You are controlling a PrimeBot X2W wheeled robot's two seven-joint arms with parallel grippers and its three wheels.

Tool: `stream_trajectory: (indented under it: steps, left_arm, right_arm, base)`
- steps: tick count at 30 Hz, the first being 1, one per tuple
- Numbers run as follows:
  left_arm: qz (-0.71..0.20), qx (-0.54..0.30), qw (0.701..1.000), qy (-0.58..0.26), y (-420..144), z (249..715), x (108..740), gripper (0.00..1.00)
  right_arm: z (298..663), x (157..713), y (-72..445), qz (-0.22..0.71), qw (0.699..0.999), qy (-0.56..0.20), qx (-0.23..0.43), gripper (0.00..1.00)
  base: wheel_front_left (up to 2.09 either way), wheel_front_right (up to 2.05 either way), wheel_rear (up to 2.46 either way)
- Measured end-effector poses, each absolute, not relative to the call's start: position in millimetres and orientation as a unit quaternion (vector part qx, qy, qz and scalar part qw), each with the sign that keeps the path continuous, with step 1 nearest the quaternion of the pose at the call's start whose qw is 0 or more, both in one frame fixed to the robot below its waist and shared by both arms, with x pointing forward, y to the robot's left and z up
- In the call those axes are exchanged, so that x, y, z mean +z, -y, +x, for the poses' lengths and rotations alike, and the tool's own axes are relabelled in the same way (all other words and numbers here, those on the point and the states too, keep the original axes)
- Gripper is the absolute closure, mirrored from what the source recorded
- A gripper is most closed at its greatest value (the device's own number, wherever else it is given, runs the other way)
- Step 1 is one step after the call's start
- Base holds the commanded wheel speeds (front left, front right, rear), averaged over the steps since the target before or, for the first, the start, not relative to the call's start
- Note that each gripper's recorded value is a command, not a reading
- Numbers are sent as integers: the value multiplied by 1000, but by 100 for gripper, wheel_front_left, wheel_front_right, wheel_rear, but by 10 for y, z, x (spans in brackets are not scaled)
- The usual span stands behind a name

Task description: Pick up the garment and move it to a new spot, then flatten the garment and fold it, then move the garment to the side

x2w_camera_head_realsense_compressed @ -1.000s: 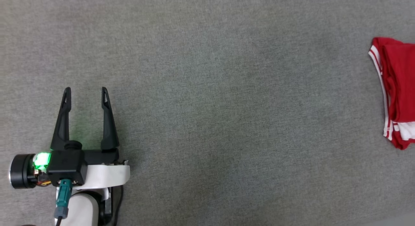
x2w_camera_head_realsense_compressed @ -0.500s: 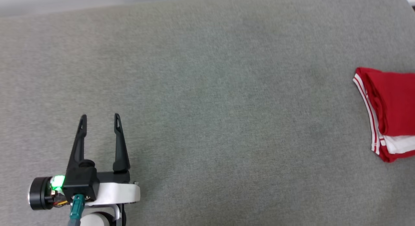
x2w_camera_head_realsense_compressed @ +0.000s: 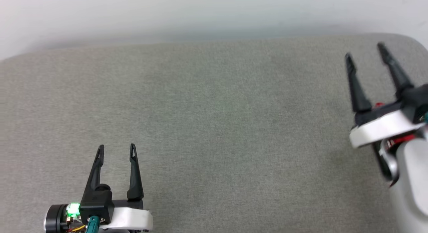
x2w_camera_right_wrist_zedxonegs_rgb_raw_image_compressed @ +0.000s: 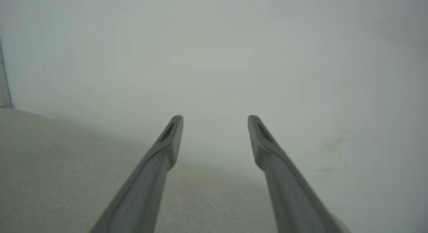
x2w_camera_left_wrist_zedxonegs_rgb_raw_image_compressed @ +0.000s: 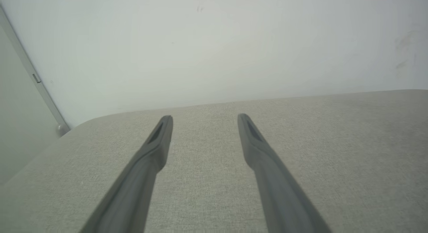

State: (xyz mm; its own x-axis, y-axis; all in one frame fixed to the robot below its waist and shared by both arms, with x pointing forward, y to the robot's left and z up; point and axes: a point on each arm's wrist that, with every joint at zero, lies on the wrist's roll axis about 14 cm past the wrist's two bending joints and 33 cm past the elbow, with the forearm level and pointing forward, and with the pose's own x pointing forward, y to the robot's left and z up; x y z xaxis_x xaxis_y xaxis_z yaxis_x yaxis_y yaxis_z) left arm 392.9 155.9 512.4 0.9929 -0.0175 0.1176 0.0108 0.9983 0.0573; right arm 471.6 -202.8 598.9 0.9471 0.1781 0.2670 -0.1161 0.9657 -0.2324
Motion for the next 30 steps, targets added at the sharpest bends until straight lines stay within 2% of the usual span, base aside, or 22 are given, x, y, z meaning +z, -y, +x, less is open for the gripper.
stream_trajectory:
  steps: [5,14,22,30]
  left_arm:
    - [28,2,998,63,-1630,3786,5176,0]
    - [27,4,998,63,-1660,3577,5189,0]
    - [25,-1,998,57,-1656,3442,5154,0]
    - [20,1,998,53,-1668,3380,5130,0]
  right_arm:
    - [4429,5741,1817,-52,987,124,82,0]
    - [3919,5336,1869,17,996,79,42,0]
    - [3565,5247,1911,37,997,72,21,0]
    - [3400,5275,1946,41,996,77,13,0]
  base:
    - [0,0,0]
    - [0,0,0]
    - [0,0,0]
    - [0,0,0]
